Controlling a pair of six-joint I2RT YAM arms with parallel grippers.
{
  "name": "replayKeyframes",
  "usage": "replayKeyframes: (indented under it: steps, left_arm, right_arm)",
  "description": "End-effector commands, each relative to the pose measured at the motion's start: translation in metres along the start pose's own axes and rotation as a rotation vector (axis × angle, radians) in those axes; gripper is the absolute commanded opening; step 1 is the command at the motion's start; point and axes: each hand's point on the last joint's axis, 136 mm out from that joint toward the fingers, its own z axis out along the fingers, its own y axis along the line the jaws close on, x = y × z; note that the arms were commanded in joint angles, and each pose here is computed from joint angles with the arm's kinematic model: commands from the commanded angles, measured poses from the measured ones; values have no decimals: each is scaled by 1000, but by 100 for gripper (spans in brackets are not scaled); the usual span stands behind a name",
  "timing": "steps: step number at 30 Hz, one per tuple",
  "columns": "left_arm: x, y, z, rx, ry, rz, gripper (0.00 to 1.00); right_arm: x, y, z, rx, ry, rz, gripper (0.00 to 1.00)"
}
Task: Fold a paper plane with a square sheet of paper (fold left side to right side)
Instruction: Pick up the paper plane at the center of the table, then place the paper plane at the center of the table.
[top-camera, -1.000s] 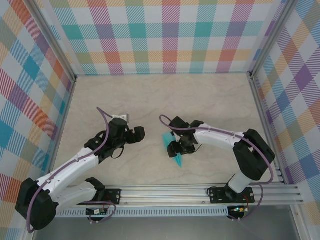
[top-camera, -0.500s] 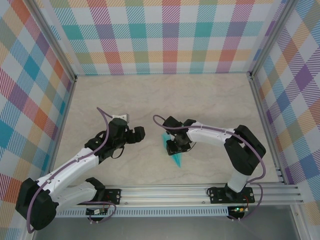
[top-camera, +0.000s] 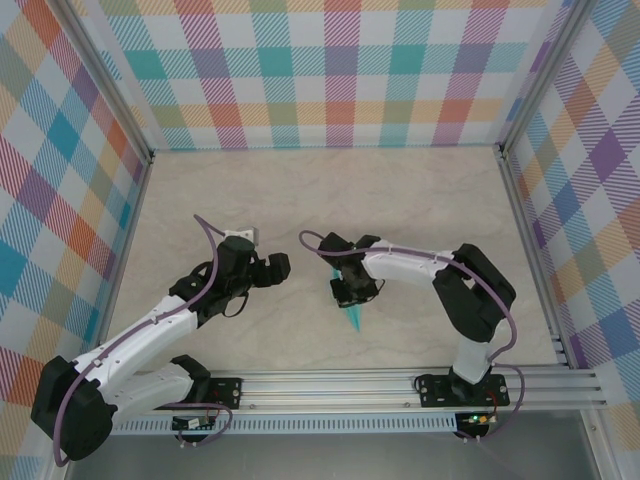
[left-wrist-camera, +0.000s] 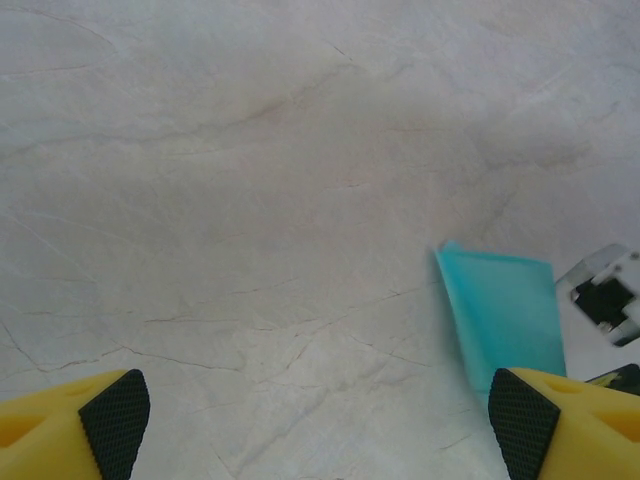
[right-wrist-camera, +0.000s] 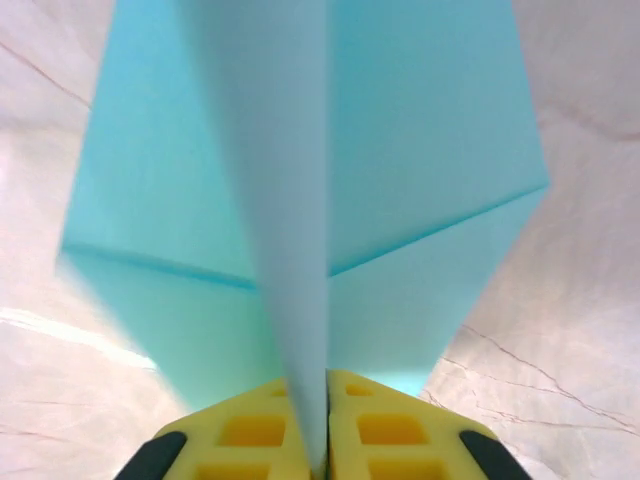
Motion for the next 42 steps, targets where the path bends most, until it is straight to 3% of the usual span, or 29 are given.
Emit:
replayKeyframes:
  steps: [1,9,16,21,30,42]
  left_arm:
    - [-9,-4,-10,25,-17,14,90]
    - [-9,-11,-22,66,-12,38,92]
    - [-4,-12,-26,82,4,52,96]
    - [-1,-5,-26,51,12,65,100]
    - [-2,-3,-26,35,14,79,100]
    - [-1,-2,-25,27,18,75,100]
  right_arm:
    - [-30,-16,-26,42,-41,34,7]
    - [-147,-63,-53,105,-124,139,7]
    - [-211,-74,-33,136,-103,170,7]
    - [-214,-60,-23,78,-70,177,7]
    - [-187,-46,-12,86,20,188,7]
    - [-182,-43,17,119,55,206,7]
